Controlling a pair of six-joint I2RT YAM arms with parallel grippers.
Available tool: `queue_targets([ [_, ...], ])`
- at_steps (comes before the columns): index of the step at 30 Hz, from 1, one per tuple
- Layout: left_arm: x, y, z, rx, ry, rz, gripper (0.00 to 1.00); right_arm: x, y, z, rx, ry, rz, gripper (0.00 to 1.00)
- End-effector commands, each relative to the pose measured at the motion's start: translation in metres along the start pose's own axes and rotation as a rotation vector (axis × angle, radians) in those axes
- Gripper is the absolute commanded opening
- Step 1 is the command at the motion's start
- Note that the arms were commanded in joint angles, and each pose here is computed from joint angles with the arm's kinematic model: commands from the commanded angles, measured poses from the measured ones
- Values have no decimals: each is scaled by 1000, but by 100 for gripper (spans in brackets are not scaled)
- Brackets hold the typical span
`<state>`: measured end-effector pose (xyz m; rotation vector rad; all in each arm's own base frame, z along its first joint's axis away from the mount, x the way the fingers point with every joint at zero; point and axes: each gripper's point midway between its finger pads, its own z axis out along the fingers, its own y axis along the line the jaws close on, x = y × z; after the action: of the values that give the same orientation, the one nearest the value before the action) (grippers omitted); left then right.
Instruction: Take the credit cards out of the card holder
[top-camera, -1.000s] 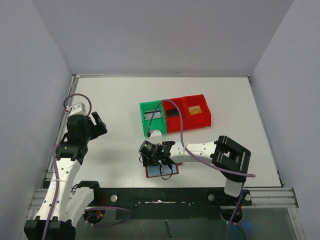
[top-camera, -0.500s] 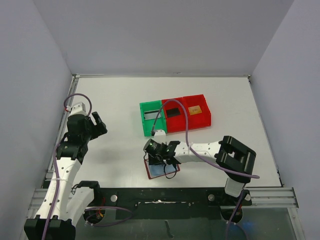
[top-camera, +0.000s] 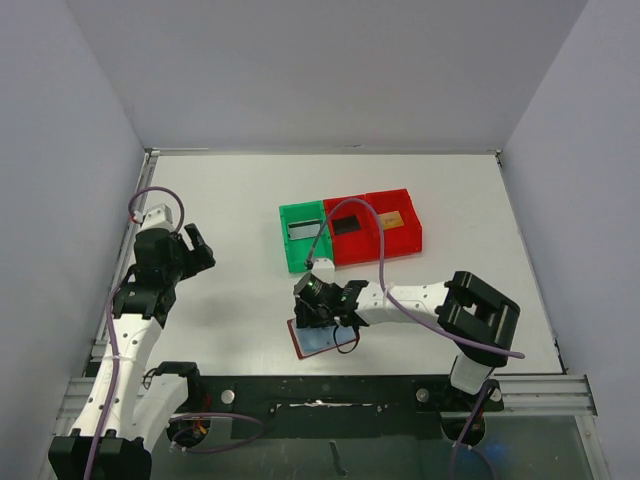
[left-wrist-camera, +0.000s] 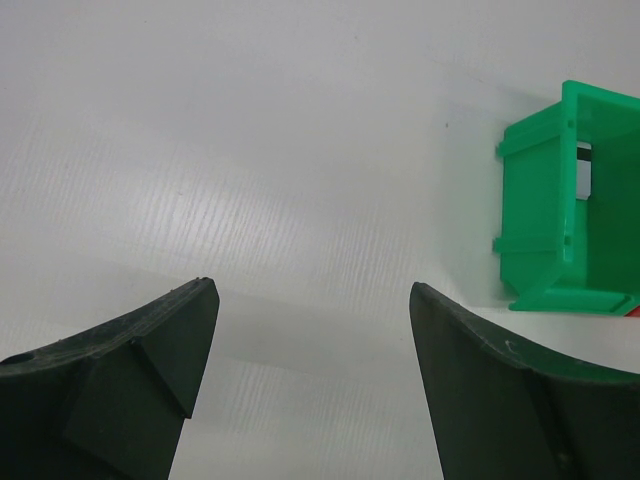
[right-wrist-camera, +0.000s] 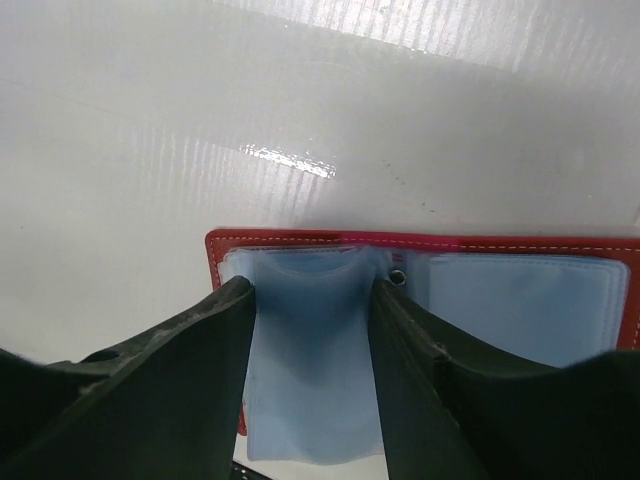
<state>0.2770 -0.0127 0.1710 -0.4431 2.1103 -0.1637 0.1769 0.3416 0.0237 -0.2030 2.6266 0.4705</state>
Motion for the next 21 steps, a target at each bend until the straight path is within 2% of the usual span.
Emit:
queue_targets([
  [1,-13,-9,2,44,-43,7,77,-6,14,-5,-34,-1,-42,51],
  [9,-9,-15,1,75,-24,-9,77,-26,32,-34,-52,-72,-108,67],
  [14,8,-40,2,206,50,-99,77,-39,25,-50,-36,-133,-94,74],
  [17,22,-60,-2,311,127,-178,77,-30,19,-48,-37,-109,-88,78],
  [21,51,-64,-4,321,211,-232,77,-11,21,-39,-40,-47,-110,80],
])
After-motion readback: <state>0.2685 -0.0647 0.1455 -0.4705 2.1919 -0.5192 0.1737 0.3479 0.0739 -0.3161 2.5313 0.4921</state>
